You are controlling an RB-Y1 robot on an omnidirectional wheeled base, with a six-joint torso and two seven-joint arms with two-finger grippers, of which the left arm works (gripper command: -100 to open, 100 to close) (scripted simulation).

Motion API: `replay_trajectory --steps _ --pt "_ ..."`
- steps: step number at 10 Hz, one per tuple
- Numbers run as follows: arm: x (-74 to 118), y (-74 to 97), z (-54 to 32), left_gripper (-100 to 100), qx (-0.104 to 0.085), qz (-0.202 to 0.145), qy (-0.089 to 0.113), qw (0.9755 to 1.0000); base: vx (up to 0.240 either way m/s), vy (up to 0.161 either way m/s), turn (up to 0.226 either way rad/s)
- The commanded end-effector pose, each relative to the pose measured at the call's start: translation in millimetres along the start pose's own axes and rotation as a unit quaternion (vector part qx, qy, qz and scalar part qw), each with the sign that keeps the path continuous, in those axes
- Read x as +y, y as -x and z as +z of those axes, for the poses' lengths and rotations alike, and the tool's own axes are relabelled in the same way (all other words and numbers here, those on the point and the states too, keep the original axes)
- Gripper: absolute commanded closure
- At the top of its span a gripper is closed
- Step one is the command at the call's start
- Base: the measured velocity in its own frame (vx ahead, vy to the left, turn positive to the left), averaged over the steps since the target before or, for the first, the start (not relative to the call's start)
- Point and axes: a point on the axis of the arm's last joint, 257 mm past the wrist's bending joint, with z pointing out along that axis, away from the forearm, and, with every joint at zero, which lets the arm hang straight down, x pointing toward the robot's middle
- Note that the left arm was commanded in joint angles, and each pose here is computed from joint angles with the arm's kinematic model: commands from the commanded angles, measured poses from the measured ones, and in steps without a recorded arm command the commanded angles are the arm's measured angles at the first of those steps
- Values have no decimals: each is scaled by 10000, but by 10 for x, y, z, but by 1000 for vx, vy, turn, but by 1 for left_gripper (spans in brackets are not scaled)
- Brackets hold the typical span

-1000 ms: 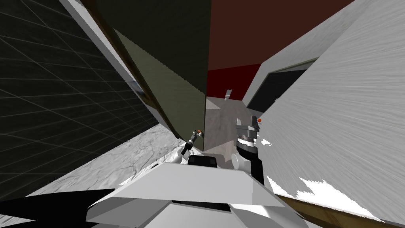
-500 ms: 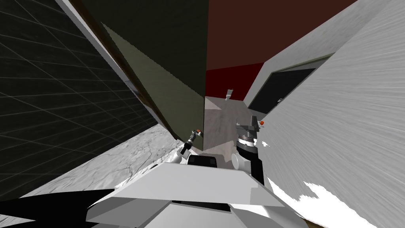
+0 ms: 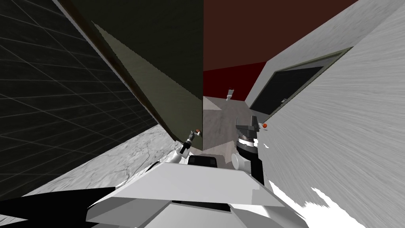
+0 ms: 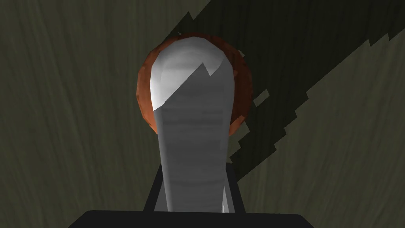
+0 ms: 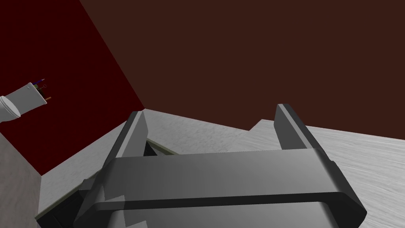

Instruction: Push the door open

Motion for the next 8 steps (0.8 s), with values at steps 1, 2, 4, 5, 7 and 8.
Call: replay_trajectory --steps 1,2,4,5,7,8 --pt "-21 70 -16 100 -46 25 8 10000 -11 10 -15" --pt "-74 67 11 100 -41 28 -57 10000 -22 17 -14" --pt "-74 194 3 100 -203 35 -53 9998 80 -107 69" --pt "-74 194 3 100 -203 35 -53 9998 64 -67 30" --pt "-73 315 -6 100 -366 35 -51 9993 103 -92 42" --pt "-73 315 -6 100 -366 35 -51 9993 82 -77 27"
